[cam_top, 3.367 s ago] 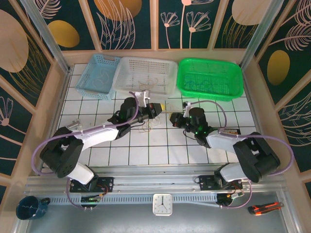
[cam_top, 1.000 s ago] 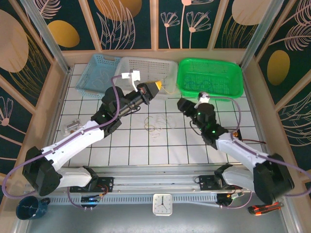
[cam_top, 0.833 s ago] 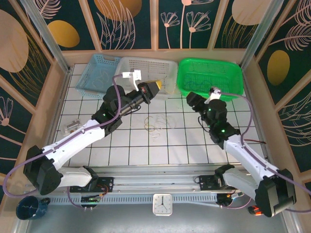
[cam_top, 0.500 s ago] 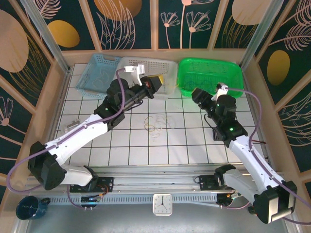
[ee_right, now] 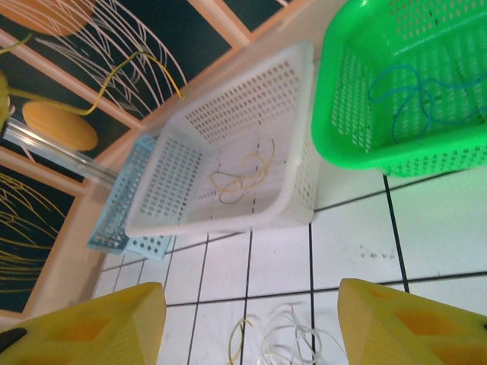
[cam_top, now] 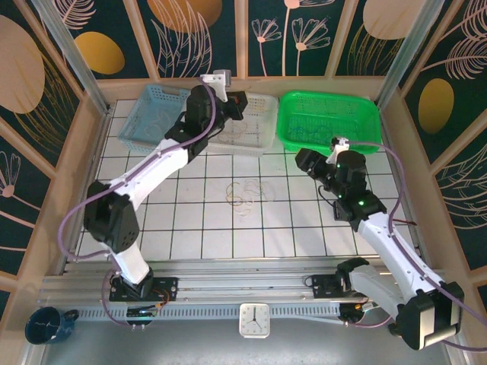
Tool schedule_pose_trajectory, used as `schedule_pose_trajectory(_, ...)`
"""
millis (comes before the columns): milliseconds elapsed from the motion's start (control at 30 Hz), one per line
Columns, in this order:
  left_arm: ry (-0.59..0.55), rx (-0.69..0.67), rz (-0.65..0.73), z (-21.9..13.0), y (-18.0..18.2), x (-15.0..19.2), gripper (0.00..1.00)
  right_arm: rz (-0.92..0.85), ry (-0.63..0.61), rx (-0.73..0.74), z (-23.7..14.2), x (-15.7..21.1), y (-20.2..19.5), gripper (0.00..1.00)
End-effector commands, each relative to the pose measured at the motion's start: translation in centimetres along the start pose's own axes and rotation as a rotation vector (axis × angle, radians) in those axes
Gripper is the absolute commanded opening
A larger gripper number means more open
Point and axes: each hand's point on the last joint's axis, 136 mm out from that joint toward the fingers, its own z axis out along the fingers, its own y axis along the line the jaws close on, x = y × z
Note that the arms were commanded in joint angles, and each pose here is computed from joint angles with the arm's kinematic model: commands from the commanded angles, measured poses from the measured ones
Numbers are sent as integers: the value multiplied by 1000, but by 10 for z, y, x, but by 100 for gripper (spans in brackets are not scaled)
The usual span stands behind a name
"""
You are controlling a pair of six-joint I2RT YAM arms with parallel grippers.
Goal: Untangle the cables
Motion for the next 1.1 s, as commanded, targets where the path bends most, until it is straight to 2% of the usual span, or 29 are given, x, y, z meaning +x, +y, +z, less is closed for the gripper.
schedule_pose_trajectory(0,36,-76,35,21,36,7,0,43,47,0,11,18,-12,61)
schedule_pose_trajectory(367,123,-221,13,59,130,54,0,61,124,-4,28,45,-15,61)
schedule_pose_trajectory(400,131,-228,10,61,136,59,3,61,130,-7,28,48,-14,60)
schedule_pose_trajectory(500,137,-242,2,62,145,59,45,61,138,-26,29,52,-6,60)
schedule_pose_trajectory(600,119,-237,10,54,138,46,72,55,141,-31,30,55,0,61)
schedule_pose_trajectory(667,98,-224,23,45,129,33,82,50,142,-33,31,57,3,61)
schedule_pose_trajectory(833,80,-197,40,18,108,11,99,37,155,-35,39,67,8,61)
schedule_pose_trajectory(1067,114,-102,-22,-34,77,17,99,-3,222,-18,55,98,10,60)
